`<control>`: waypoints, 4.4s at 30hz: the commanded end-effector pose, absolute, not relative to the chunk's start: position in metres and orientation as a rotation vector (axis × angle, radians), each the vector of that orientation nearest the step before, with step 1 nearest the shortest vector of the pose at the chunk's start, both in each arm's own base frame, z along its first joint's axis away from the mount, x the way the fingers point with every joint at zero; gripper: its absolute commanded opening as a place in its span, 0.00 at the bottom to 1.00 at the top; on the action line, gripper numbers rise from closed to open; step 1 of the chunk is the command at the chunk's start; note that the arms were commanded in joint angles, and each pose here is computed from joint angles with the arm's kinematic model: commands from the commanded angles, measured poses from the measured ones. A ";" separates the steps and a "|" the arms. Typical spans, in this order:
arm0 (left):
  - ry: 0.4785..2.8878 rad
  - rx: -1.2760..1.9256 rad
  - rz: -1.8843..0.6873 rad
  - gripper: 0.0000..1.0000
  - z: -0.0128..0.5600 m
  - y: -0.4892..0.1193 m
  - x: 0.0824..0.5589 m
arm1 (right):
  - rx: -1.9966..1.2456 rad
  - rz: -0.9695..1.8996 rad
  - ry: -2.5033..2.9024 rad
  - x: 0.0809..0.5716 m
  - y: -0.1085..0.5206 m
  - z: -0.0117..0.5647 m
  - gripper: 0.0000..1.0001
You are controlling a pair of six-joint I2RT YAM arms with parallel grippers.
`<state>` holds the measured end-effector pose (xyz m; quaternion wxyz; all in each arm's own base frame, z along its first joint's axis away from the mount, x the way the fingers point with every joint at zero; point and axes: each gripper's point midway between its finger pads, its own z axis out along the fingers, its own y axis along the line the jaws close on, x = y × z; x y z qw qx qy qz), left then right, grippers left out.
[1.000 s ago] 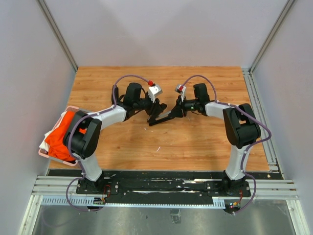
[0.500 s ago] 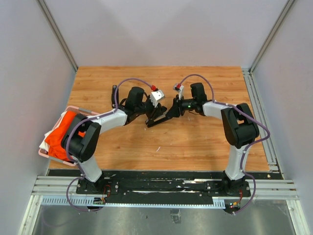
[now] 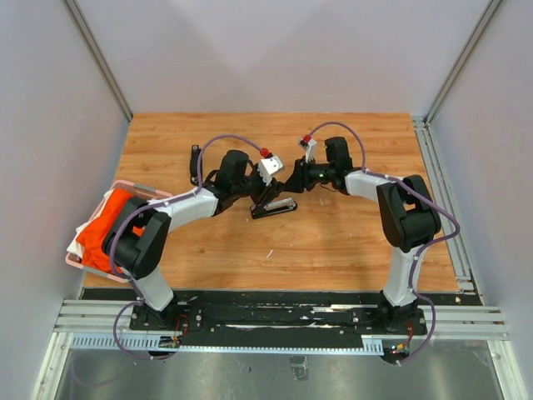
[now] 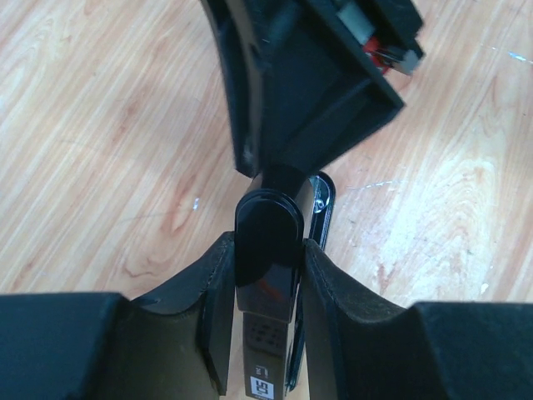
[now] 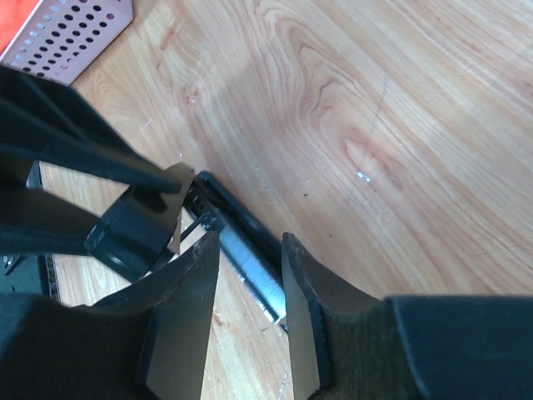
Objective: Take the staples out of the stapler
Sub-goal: Unload the staple at the center of the board.
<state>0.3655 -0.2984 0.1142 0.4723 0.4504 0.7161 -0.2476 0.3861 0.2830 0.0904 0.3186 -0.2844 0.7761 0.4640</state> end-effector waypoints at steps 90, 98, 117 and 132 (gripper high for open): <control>1.851 1.129 -0.407 0.85 0.082 -0.332 0.387 | -0.610 1.132 2.381 0.381 0.276 0.022 0.34; 1.878 1.192 -0.429 0.66 0.066 -0.333 0.380 | -0.610 1.129 2.380 0.380 0.275 0.023 0.35; 1.797 1.106 -0.412 0.06 0.124 -0.324 0.378 | -0.581 1.029 2.458 0.379 0.263 -0.001 0.34; 1.815 1.048 -0.359 0.00 0.131 -0.270 0.360 | -0.530 0.961 2.510 0.382 0.250 -0.016 0.34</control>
